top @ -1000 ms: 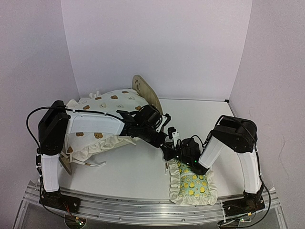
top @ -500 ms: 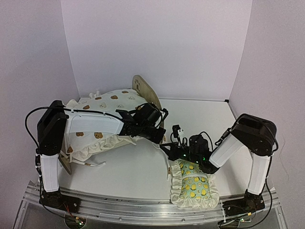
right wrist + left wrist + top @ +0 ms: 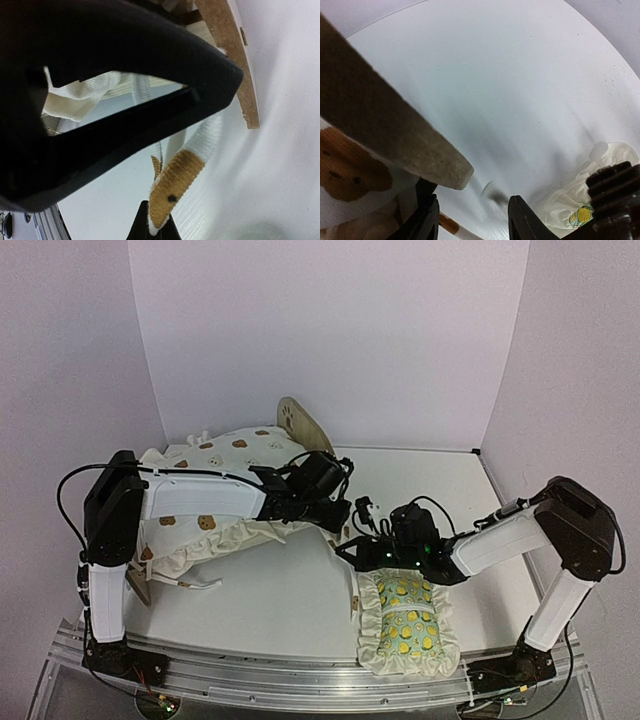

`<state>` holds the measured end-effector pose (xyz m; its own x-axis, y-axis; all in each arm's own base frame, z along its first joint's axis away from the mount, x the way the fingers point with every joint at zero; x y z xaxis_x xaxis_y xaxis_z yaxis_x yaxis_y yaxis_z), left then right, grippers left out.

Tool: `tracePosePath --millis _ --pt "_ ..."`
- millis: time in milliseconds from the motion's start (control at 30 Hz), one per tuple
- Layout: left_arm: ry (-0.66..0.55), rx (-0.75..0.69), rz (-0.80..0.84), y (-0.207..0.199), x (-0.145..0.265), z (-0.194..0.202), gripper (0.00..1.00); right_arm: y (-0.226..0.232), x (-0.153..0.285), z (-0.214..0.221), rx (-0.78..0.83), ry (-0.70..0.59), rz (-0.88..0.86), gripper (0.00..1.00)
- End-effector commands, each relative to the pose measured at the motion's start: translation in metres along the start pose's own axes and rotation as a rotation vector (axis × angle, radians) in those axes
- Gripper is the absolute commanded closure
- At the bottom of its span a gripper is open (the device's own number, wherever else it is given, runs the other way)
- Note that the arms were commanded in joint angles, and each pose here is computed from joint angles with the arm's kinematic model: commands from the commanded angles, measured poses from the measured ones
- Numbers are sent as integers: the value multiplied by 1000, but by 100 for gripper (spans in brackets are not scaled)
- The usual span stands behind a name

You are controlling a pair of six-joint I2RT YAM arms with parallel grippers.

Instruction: Set up the pet bed

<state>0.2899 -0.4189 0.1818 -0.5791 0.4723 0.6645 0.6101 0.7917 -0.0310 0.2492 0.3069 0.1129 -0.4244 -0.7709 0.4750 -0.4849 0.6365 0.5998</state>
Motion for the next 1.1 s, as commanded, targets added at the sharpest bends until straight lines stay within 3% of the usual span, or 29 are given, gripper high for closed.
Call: tracePosePath --millis 0,133,200,433,533,667,800,967,1067 --pt "-97 61 -8 9 35 -33 46 8 4 -7 -44 61 52 100" --pt "-140 81 114 5 67 -39 17 12 4 -11 -33 99 66 100" --pt "-166 87 156 6 86 -39 11 14 4 -13 -17 118 71 100" --pt "-198 112 212 20 134 -15 26 25 0 -20 20 202 39 100" --pt "-182 110 227 24 135 7 41 29 1 -22 3 251 -36 100" --pt "-176 107 214 29 123 34 49 32 4 -30 -27 329 -148 100" --pt "-191 111 198 32 107 49 57 28 6 -39 -41 369 -142 100" --pt "-203 114 198 31 89 54 58 28 10 -53 -86 385 -137 100" --pt "-243 52 232 28 89 53 43 24 14 -58 -126 399 -113 100"
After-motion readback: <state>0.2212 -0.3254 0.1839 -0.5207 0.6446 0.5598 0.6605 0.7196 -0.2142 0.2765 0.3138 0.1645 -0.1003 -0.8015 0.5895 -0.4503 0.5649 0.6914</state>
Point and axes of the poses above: each gripper's point midway between its finger pads, its own x axis back along the fingers, its own y axis along the line the jaws close on, z = x × y, the point moved 7 cm from there along x, back along the fingers, and after that the axes turned 4 degrees about -x, right-handed, at the moved point
